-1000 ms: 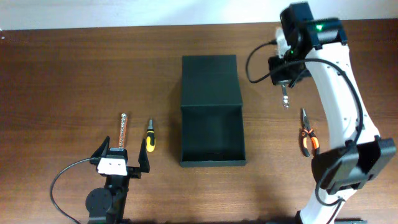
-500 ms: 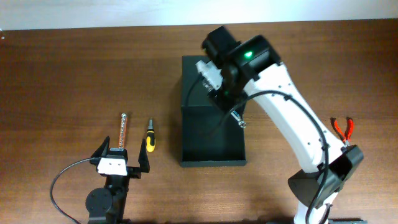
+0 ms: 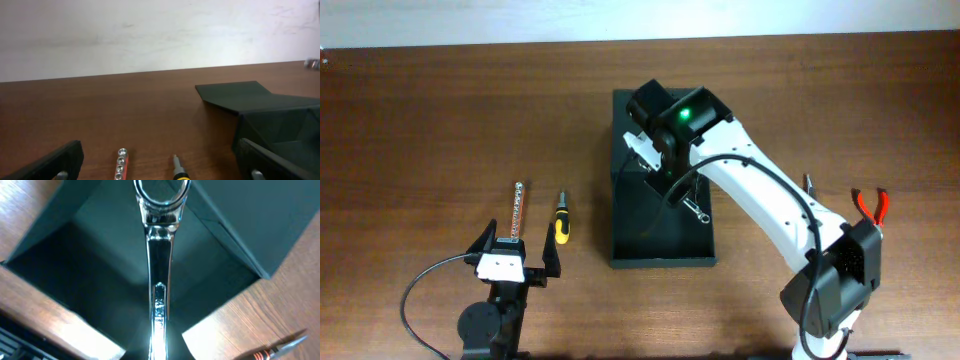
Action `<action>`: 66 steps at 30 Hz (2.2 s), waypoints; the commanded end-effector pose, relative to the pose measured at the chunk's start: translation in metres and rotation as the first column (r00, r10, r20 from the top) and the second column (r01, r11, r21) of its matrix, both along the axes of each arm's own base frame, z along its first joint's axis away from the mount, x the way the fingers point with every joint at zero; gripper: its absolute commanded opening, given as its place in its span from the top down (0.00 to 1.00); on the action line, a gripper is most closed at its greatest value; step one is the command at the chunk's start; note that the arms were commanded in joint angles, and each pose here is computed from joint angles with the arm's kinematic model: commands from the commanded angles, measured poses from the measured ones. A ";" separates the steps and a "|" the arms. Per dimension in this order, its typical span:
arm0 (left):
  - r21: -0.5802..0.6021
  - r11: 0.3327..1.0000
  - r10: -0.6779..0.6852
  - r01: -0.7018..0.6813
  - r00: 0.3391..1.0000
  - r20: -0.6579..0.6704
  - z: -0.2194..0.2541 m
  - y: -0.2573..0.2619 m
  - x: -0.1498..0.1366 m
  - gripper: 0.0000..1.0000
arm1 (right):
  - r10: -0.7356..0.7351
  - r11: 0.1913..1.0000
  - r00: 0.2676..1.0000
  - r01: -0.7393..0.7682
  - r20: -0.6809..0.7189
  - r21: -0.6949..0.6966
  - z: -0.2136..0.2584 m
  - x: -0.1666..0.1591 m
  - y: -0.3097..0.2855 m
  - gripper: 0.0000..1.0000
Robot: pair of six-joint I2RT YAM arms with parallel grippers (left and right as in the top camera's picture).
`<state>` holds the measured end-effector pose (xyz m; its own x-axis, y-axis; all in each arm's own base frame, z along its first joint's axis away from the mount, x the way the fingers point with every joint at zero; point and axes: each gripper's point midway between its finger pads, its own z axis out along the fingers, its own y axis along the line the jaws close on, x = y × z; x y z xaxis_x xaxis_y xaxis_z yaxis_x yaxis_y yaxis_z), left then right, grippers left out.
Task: Pack container
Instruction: 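Lift the wrench and carry it over the black box, then lower the wrench into the box and open the right gripper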
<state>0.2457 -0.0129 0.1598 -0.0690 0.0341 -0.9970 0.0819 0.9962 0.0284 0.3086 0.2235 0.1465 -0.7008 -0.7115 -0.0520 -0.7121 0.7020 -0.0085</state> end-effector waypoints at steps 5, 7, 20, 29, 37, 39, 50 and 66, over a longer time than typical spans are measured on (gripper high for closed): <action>0.016 1.000 0.013 -0.013 1.000 0.001 -0.002 0.003 0.000 0.01 | 0.015 1.000 1.000 -0.015 0.001 0.013 -0.026 0.001 0.005 0.96; 0.016 1.000 0.013 -0.013 1.000 0.001 -0.002 0.003 0.000 0.01 | 0.014 1.000 1.000 -0.014 -0.004 0.019 -0.034 0.003 0.008 0.96; 0.016 1.000 0.013 -0.013 1.000 0.001 -0.002 0.003 0.000 0.01 | 0.011 1.000 0.995 -0.013 -0.100 -0.025 -0.078 0.002 0.011 0.96; 0.016 1.000 0.013 -0.013 1.000 0.001 -0.002 0.003 0.000 0.01 | 0.040 0.999 0.990 -0.038 -0.132 0.023 -0.080 -0.003 0.019 0.96; 0.016 1.000 0.013 -0.013 1.000 0.001 -0.002 0.003 0.000 0.01 | 0.040 0.999 0.990 -0.037 -0.137 0.027 -0.091 -0.005 0.019 0.96; 0.016 1.000 0.013 -0.013 1.000 0.001 -0.002 0.003 0.000 0.01 | 0.039 0.999 0.989 -0.036 -0.143 0.023 -0.096 -0.007 0.017 0.96; 0.016 1.000 0.013 -0.013 1.000 0.001 -0.002 0.003 0.000 0.01 | 0.039 0.999 0.989 -0.036 -0.146 0.023 -0.108 -0.010 0.015 0.96; 0.016 1.000 0.013 -0.013 1.000 0.001 -0.002 0.003 0.000 0.01 | 0.041 0.999 0.990 -0.035 -0.138 0.041 -0.118 -0.010 0.018 0.91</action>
